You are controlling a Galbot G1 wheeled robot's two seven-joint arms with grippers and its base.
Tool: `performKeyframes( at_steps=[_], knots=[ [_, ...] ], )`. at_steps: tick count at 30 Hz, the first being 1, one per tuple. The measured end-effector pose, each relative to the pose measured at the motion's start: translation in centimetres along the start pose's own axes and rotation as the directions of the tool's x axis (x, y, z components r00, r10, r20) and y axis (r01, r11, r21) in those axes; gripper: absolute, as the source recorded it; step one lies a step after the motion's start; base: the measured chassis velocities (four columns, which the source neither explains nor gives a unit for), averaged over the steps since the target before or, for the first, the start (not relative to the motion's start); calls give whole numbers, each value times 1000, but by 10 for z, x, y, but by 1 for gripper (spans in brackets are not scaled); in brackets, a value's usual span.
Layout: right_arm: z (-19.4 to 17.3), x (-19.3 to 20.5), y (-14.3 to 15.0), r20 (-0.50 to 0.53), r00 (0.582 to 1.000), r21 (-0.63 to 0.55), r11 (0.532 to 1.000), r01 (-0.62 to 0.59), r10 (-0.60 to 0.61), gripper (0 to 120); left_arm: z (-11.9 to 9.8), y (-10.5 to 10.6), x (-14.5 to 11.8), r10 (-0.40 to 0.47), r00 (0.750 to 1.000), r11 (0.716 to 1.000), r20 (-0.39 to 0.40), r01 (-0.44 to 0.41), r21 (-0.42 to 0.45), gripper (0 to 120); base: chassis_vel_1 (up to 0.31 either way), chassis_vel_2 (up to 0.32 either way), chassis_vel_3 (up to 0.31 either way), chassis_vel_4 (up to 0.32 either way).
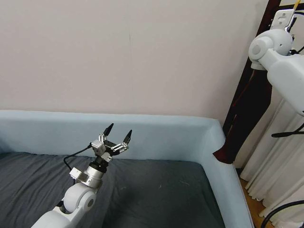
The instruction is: Pick up the clothes from the sofa and hang them on the clothes hanger.
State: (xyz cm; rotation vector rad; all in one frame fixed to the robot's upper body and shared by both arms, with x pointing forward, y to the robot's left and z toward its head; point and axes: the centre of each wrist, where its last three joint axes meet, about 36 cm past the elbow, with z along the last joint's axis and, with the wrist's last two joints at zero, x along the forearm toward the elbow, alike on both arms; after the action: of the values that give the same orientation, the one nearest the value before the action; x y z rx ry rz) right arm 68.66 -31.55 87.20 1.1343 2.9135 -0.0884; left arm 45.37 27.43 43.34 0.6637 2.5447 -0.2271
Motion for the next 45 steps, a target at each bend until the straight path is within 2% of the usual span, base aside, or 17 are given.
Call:
performKeyframes(
  at_steps=[12,18,20,22,26,27,28,30,31,34,35,36,38,39,41,44,45],
  knots=[
    [-2,-6,6,19,1000,11,1000,19,-19,8,1,4,4,-9,1000,1000,2,9,-6,100,0,0,0,0],
    [2,18,-1,61,996,14,998,60,-61,26,4,1,9,-12,1000,1000,-4,12,-5,100,0,0,0,0],
    [6,37,-20,90,990,9,994,109,-109,38,3,1,13,-18,1000,1000,-3,18,-4,100,0,0,0,0],
    [10,45,-29,101,984,5,990,143,-143,41,2,1,15,-21,1000,1000,-3,21,-5,100,0,0,0,0],
    [36,93,-71,177,929,-18,942,334,-326,59,4,1,28,-41,999,999,-9,40,-10,100,0,0,0,0],
    [36,93,-71,177,929,-18,942,334,-326,59,4,1,28,-41,999,999,-9,40,-10,100,0,0,0,0],
    [46,108,-85,206,901,-30,918,396,-382,65,5,-1,34,-50,999,999,-13,50,-7,100,0,0,0,0],
    [75,137,-117,277,806,-42,832,554,-523,74,7,-6,48,-77,997,997,-14,77,2,100,0,0,0,0],
    [75,137,-117,277,806,-42,832,554,-523,74,7,-6,48,-77,997,997,-14,77,2,100,0,0,0,0],
    [115,158,-142,342,705,-28,743,669,-621,88,6,-22,70,-154,988,988,-17,154,23,100,0,0,0,0],
    [115,158,-142,342,705,-28,743,669,-621,88,6,-22,70,-154,988,988,-17,154,23,100,0,0,0,0],
    [130,162,-144,360,686,-24,729,684,-632,93,5,-29,77,-179,984,983,-18,179,33,100,0,0,0,0],
    [180,174,-143,372,644,-12,691,723,-668,99,3,-48,93,-239,971,969,-23,240,54,100,0,0,0,0],
    [180,174,-143,372,644,-12,691,723,-668,99,3,-48,93,-239,971,969,-23,240,54,100,0,0,0,0],
    [225,187,-138,368,615,-7,659,752,-698,100,3,-64,108,-271,962,960,-37,273,57,100,0,0,0,0],
    [298,215,-130,349,591,-70,609,790,-727,100,6,-86,129,-302,953,953,-32,303,27,100,0,0,0,0],
    [298,215,-130,349,591,-70,609,790,-727,100,6,-86,129,-302,953,953,-32,303,27,100,0,0,0,0]
  ],
)
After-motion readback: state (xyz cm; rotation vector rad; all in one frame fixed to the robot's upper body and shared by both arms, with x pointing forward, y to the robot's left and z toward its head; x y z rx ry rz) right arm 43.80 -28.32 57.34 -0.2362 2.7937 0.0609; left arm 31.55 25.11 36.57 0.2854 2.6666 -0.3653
